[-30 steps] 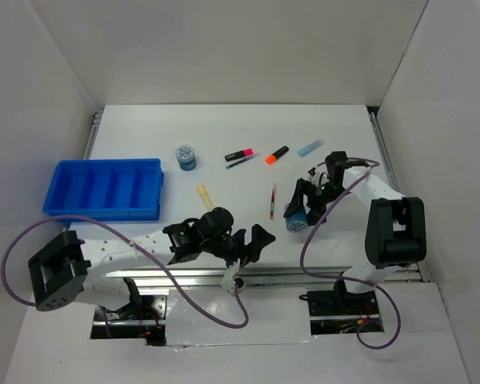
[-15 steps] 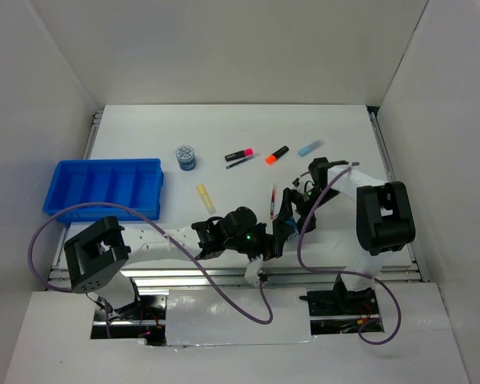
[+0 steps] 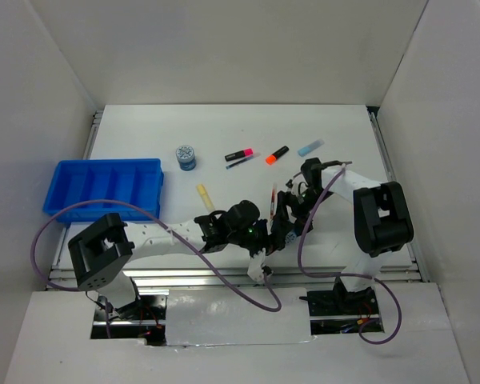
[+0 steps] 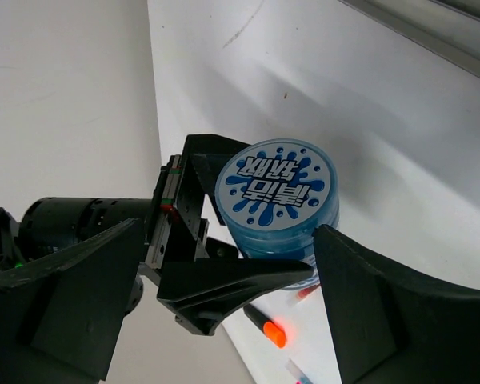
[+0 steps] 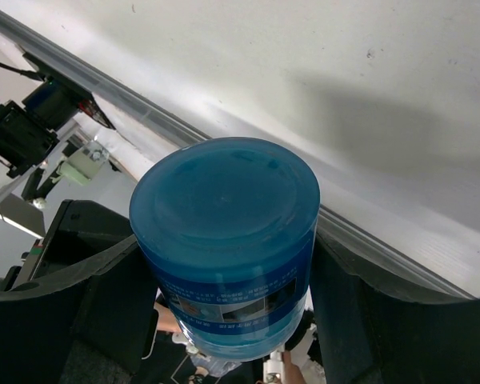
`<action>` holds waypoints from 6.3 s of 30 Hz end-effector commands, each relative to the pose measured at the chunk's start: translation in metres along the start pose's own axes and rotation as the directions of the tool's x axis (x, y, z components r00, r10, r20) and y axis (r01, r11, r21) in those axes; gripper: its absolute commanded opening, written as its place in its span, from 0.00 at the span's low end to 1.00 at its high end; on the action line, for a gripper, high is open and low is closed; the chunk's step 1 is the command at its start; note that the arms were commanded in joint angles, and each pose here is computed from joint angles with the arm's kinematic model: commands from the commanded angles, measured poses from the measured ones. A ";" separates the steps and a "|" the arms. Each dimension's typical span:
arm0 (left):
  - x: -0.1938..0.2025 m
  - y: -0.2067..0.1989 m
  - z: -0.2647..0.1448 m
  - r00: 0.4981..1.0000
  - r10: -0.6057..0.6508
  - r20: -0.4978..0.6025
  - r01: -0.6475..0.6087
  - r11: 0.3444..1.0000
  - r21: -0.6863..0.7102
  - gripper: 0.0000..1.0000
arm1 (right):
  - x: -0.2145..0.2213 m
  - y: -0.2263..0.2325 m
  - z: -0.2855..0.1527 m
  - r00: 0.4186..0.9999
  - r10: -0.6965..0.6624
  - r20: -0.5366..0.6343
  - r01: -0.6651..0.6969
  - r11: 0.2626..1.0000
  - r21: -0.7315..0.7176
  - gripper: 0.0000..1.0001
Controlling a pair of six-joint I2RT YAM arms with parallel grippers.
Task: Sort the stationery into containers
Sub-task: Pick up the stationery from the corner of the board, then place the stationery in the storage box.
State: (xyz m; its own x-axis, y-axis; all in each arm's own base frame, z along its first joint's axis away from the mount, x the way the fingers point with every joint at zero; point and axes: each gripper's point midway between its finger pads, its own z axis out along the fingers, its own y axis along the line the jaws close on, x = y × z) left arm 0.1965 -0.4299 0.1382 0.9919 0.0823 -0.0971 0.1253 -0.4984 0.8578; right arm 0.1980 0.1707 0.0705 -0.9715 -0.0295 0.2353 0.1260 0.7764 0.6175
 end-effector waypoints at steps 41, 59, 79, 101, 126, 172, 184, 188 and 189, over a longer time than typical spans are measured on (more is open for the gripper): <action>0.018 -0.013 0.026 0.950 -0.286 -0.123 0.295 0.953 0.066 0.88 | -0.003 0.027 -0.013 1.000 -0.025 -0.007 0.024 0.998 -0.057 0.00; 0.025 -0.012 0.033 0.935 -0.319 -0.153 0.328 0.944 0.032 0.61 | 0.001 0.033 -0.014 0.999 -0.042 -0.029 0.039 0.994 -0.100 0.00; -0.032 0.014 0.005 0.943 -0.325 -0.071 0.323 0.946 -0.034 0.00 | -0.044 0.007 -0.064 0.963 -0.011 0.269 0.020 0.999 -0.032 0.98; 0.206 -0.005 -0.411 -0.149 -0.862 0.485 0.251 -0.507 -0.824 0.00 | -0.089 0.008 -0.190 0.702 -0.153 0.695 0.112 0.988 0.104 0.95; 0.230 -0.212 -0.597 -0.055 -0.945 0.323 -0.028 -0.322 -0.946 0.00 | -0.093 0.013 -0.170 0.744 -0.231 0.627 0.193 0.973 0.130 0.94; 0.291 -0.242 -0.544 -0.021 -0.930 0.367 0.173 -0.365 -0.915 0.00 | -0.099 -0.003 -0.158 0.771 -0.174 0.613 0.122 0.985 0.126 0.94; 0.290 -0.252 -0.559 -0.030 -0.927 0.375 0.152 -0.375 -0.914 0.00 | -0.100 0.003 -0.150 0.781 -0.169 0.601 0.125 0.985 0.115 0.94; 0.290 -0.259 -0.549 -0.044 -0.917 0.396 0.172 -0.398 -0.901 0.05 | -0.100 0.005 -0.147 0.782 -0.178 0.598 0.130 0.984 0.123 0.94; 0.290 -0.260 -0.549 -0.044 -0.916 0.399 0.175 -0.401 -0.899 0.05 | -0.100 0.005 -0.146 0.784 -0.177 0.595 0.128 0.984 0.124 0.94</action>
State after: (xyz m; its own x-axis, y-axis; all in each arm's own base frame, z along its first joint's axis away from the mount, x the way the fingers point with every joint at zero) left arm 0.4258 0.1927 0.1352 -0.2586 0.0272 -0.9656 0.0596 0.9981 0.0122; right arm 0.3187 0.0821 0.1551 -0.9130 0.2195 -0.3440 -0.0058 0.8359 0.5489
